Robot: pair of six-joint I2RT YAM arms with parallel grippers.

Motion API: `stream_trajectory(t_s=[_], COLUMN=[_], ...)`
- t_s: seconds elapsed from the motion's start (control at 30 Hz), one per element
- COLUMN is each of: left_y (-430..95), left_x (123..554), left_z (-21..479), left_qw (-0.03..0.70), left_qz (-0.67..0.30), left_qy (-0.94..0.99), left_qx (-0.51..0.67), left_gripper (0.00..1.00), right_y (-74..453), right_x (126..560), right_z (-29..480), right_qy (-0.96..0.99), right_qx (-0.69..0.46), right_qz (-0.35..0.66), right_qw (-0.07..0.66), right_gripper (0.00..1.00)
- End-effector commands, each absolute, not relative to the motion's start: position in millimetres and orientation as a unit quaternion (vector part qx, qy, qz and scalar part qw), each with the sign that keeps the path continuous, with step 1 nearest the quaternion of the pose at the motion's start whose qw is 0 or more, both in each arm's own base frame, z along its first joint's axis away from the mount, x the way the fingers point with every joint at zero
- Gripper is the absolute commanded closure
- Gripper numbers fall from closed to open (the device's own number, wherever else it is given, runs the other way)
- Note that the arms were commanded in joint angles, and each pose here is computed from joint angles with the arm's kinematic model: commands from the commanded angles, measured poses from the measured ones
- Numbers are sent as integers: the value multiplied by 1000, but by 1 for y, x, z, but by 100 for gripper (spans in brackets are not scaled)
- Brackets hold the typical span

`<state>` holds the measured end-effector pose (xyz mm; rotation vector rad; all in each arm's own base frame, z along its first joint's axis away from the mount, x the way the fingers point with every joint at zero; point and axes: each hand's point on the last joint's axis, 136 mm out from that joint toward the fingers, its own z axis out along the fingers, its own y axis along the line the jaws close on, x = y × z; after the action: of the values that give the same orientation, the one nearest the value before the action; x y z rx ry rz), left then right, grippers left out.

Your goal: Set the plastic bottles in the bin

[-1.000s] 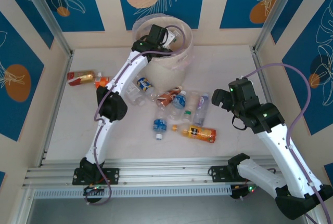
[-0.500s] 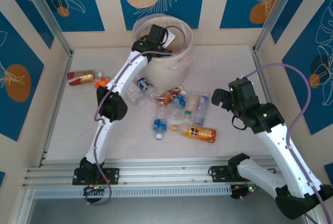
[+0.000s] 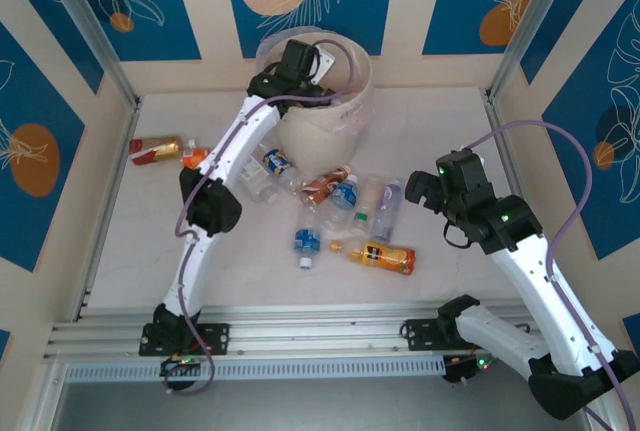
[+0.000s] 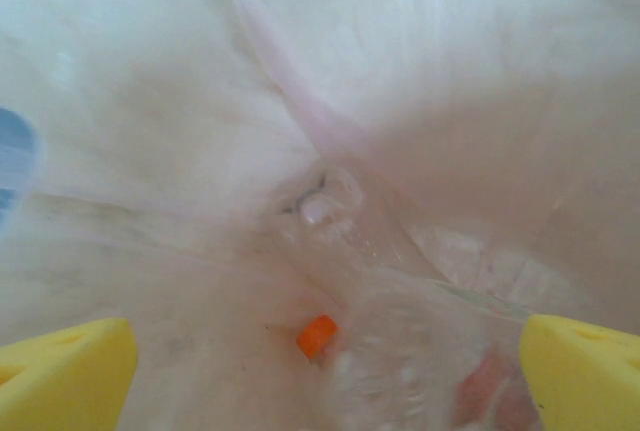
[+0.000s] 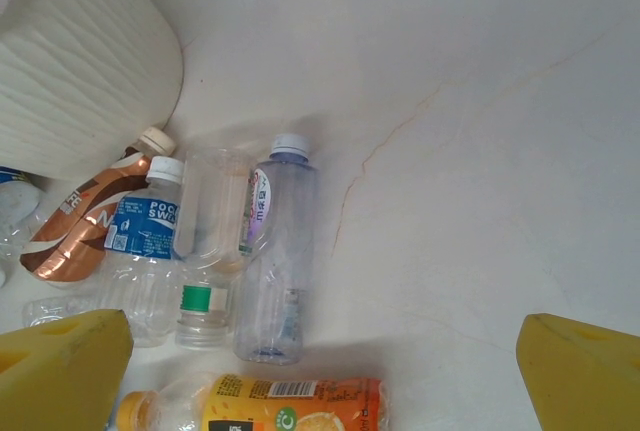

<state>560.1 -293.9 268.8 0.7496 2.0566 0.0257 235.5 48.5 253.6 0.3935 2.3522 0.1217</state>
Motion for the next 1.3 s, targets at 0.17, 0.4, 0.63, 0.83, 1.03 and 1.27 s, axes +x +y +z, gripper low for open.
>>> stream_trajectory(t_s=[0.17, 0.4, 0.63, 0.83, 1.03, 1.27], left_y=[-282, -264, -233, -199, -160, -128], left_x=[536, 508, 463, 416, 365, 316], left_z=[380, 434, 482, 490, 469, 385], left_qw=[552, 583, 601, 613, 615, 554], left_qz=[-36, -53, -65, -72, -87, -119], left_qy=[795, 780, 775, 773, 778, 824], left_qx=[251, 222, 186, 148, 92, 7], left_gripper=[0, 1, 0, 1, 1, 0], right_y=[49, 52, 68, 85, 95, 101], right_x=[227, 225, 228, 234, 237, 219], right_z=[253, 243, 215, 180, 155, 132], right_qy=[914, 921, 935, 952, 959, 971], right_qx=[155, 158, 162, 157, 161, 155], right_qz=[59, 60, 79, 81, 82, 85], right_qw=[370, 351, 307, 252, 216, 164], right_gripper=[1, 1, 8, 13, 14, 15])
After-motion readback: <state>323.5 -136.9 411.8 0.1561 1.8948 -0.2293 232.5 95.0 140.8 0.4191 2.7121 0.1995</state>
